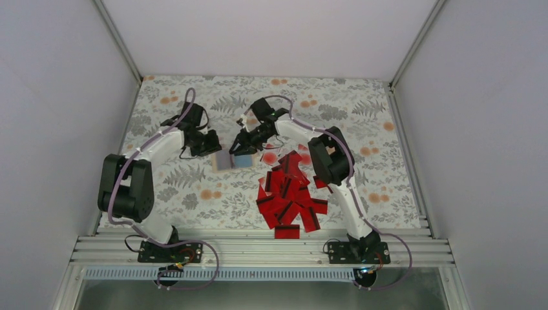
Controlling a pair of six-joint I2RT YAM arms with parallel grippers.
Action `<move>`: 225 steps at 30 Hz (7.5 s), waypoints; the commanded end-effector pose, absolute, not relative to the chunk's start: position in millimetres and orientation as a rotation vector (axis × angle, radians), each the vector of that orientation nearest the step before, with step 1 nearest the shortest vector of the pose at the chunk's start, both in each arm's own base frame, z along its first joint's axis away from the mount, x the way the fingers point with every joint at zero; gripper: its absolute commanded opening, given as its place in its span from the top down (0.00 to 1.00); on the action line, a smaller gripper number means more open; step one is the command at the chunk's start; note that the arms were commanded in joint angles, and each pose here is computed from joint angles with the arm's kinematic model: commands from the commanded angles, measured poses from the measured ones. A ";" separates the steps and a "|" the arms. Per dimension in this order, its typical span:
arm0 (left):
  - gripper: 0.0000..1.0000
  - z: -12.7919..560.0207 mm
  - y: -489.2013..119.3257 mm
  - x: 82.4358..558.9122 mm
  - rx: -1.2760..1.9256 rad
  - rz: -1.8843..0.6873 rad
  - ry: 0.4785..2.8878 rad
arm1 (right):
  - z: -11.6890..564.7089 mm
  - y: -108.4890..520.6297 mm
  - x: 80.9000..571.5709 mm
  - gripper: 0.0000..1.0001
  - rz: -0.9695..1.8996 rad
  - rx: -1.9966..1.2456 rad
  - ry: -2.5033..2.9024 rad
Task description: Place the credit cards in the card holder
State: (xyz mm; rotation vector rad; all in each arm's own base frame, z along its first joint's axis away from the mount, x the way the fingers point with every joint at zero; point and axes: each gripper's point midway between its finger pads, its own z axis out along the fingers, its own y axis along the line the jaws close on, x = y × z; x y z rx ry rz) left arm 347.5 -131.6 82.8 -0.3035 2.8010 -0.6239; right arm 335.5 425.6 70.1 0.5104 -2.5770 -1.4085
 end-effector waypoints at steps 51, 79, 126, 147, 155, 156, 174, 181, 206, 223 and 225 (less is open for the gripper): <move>0.42 136.2 -222.6 254.7 0.327 -0.652 2.636 | 138.3 233.9 254.2 0.55 -1.277 0.212 -3.013; 0.67 72.6 -163.0 343.2 -0.001 -0.442 2.806 | 89.0 382.9 345.0 0.52 -1.312 0.396 -2.831; 0.86 12.2 -196.5 360.5 0.065 -0.609 2.937 | 63.1 397.3 347.0 0.53 -1.437 0.500 -2.631; 0.86 49.1 -177.6 357.6 0.038 -0.482 2.884 | 45.9 368.9 364.7 0.54 -1.303 0.429 -2.761; 0.87 27.0 -171.3 347.0 0.032 -0.438 2.948 | 44.3 374.8 362.5 0.54 -1.320 0.436 -2.734; 0.87 24.4 -171.4 345.5 0.032 -0.441 2.955 | 44.2 375.9 361.9 0.54 -1.322 0.437 -2.731; 0.87 12.7 -174.6 340.6 0.053 -0.473 2.977 | 33.3 385.1 355.6 0.55 -1.302 0.406 -2.705; 0.87 9.9 -176.6 338.1 0.054 -0.495 2.979 | 49.3 397.8 354.5 0.55 -1.368 0.449 -2.659; 0.87 43.9 -172.7 348.1 0.025 -0.466 2.914 | 61.5 417.4 331.3 0.55 -1.494 0.534 -2.503; 0.86 51.9 -172.5 346.8 0.045 -0.493 2.883 | 74.6 389.5 368.4 0.57 -1.256 0.544 -2.877; 0.85 53.8 -176.6 348.2 0.062 -0.522 2.873 | 71.1 387.1 368.6 0.57 -1.240 0.538 -2.884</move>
